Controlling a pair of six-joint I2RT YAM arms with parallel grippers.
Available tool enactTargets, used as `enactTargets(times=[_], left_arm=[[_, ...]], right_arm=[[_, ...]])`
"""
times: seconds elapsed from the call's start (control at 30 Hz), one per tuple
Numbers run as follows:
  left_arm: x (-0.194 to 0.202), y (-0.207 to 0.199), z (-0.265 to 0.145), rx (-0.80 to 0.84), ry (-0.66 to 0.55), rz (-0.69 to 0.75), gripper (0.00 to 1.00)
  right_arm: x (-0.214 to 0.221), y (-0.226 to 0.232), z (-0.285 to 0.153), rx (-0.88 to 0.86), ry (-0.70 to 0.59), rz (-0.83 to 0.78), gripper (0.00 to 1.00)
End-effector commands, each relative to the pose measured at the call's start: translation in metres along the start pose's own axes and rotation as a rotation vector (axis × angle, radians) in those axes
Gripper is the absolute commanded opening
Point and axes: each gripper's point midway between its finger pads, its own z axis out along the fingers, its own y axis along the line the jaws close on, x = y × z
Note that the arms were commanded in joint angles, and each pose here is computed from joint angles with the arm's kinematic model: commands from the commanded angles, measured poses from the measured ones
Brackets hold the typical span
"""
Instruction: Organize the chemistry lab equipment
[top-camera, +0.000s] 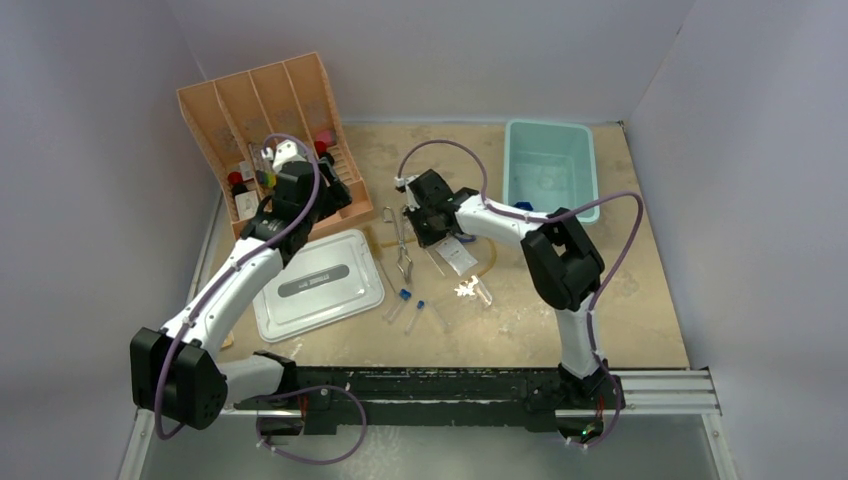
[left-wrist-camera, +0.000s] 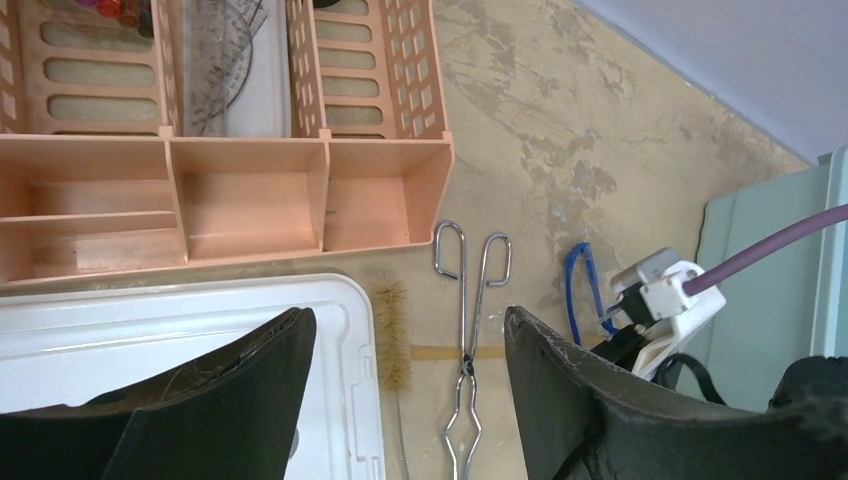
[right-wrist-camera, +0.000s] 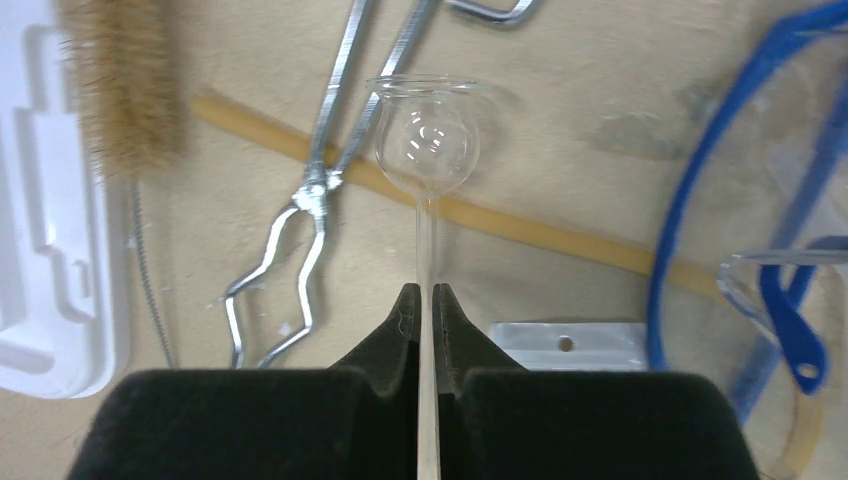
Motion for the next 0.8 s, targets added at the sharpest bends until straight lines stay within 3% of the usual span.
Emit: enactTargets(times=[0.0,0.2,0.3,0.47,0.77], left_arm=[[-0.011,-0.010,0.002,0.042,-0.032,-0.019,0.68],[-0.011,-0.011,0.004,0.042,-0.026,-0.005,0.68],[-0.011,-0.011,0.004,0.041,-0.026,0.001,0.68],[-0.012,-0.011,0.004,0.038,-0.024,0.014,0.68],[-0.013,-0.010,0.005,0.026,-0.024,0.027,0.68]], right_arm=[[-0.016,-0.020,-0.014,0.057,-0.062,0.092,0.00],[-0.010,-0.034,-0.007,0.104,-0.041,0.110,0.01],[-0.009,-0.033,-0.003,0.097,-0.027,0.101,0.14],[-0.011,-0.034,0.004,0.106,-0.003,0.092,0.25],[-0.002,-0.049,0.016,0.201,0.026,0.073,0.26]])
